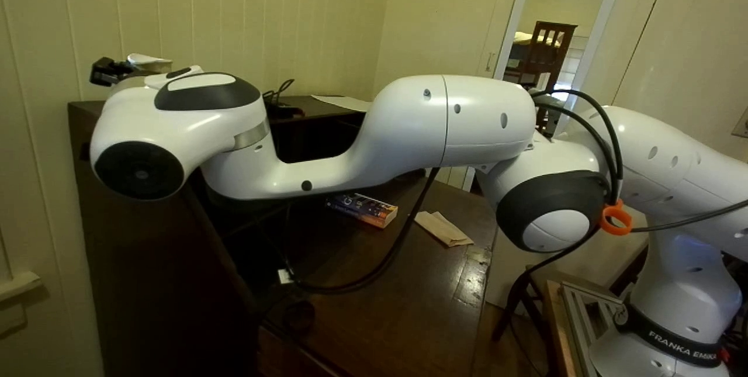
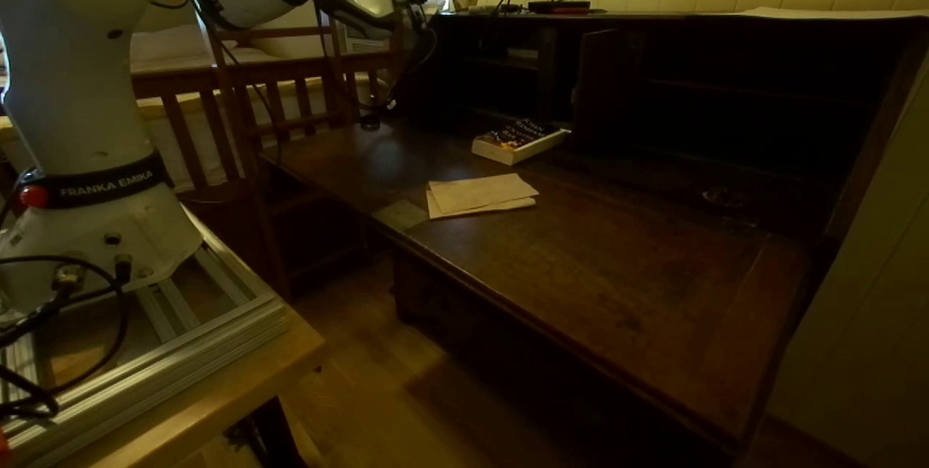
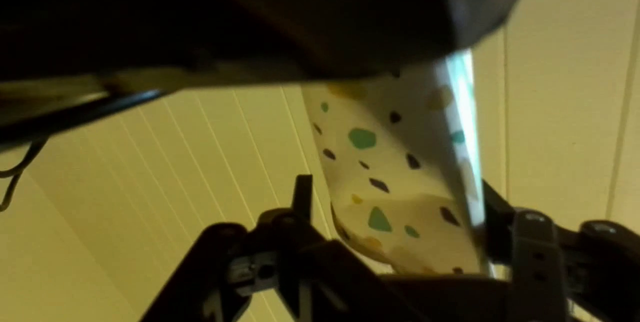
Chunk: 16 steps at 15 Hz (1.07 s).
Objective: Put the paper cup on the top counter
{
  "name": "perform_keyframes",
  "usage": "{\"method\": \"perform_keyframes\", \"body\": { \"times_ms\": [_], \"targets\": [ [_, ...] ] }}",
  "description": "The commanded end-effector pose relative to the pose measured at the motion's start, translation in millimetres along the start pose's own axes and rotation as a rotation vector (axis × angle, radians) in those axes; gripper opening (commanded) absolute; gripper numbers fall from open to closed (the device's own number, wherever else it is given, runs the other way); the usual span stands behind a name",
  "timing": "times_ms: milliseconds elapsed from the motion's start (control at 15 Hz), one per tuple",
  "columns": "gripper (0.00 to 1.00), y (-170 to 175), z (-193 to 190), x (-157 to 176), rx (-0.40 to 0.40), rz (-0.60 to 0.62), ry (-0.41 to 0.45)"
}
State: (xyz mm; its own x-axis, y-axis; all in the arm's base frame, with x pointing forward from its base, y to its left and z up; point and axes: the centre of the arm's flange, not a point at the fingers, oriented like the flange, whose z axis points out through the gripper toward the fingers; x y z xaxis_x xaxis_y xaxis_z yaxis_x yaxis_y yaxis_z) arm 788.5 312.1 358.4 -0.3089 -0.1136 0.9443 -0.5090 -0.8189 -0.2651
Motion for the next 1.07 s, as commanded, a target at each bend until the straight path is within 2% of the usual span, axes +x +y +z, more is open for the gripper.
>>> {"method": "perform_keyframes", "body": {
  "times_ms": [0,200,467,1000],
  "targets": [
    [1.00,-3.2,-18.4,28.2,0.032,-0.075,-0.001],
    [1.00,-26.2,-31.2,49.0,0.044,-0.123,-0.001],
    [1.00,-42.1,-46.0,102.6,0.047,-0.167,-0.040],
    [1.00,-44.7,-46.9,221.0,0.063,-0.087,0.093]
  ]
}}
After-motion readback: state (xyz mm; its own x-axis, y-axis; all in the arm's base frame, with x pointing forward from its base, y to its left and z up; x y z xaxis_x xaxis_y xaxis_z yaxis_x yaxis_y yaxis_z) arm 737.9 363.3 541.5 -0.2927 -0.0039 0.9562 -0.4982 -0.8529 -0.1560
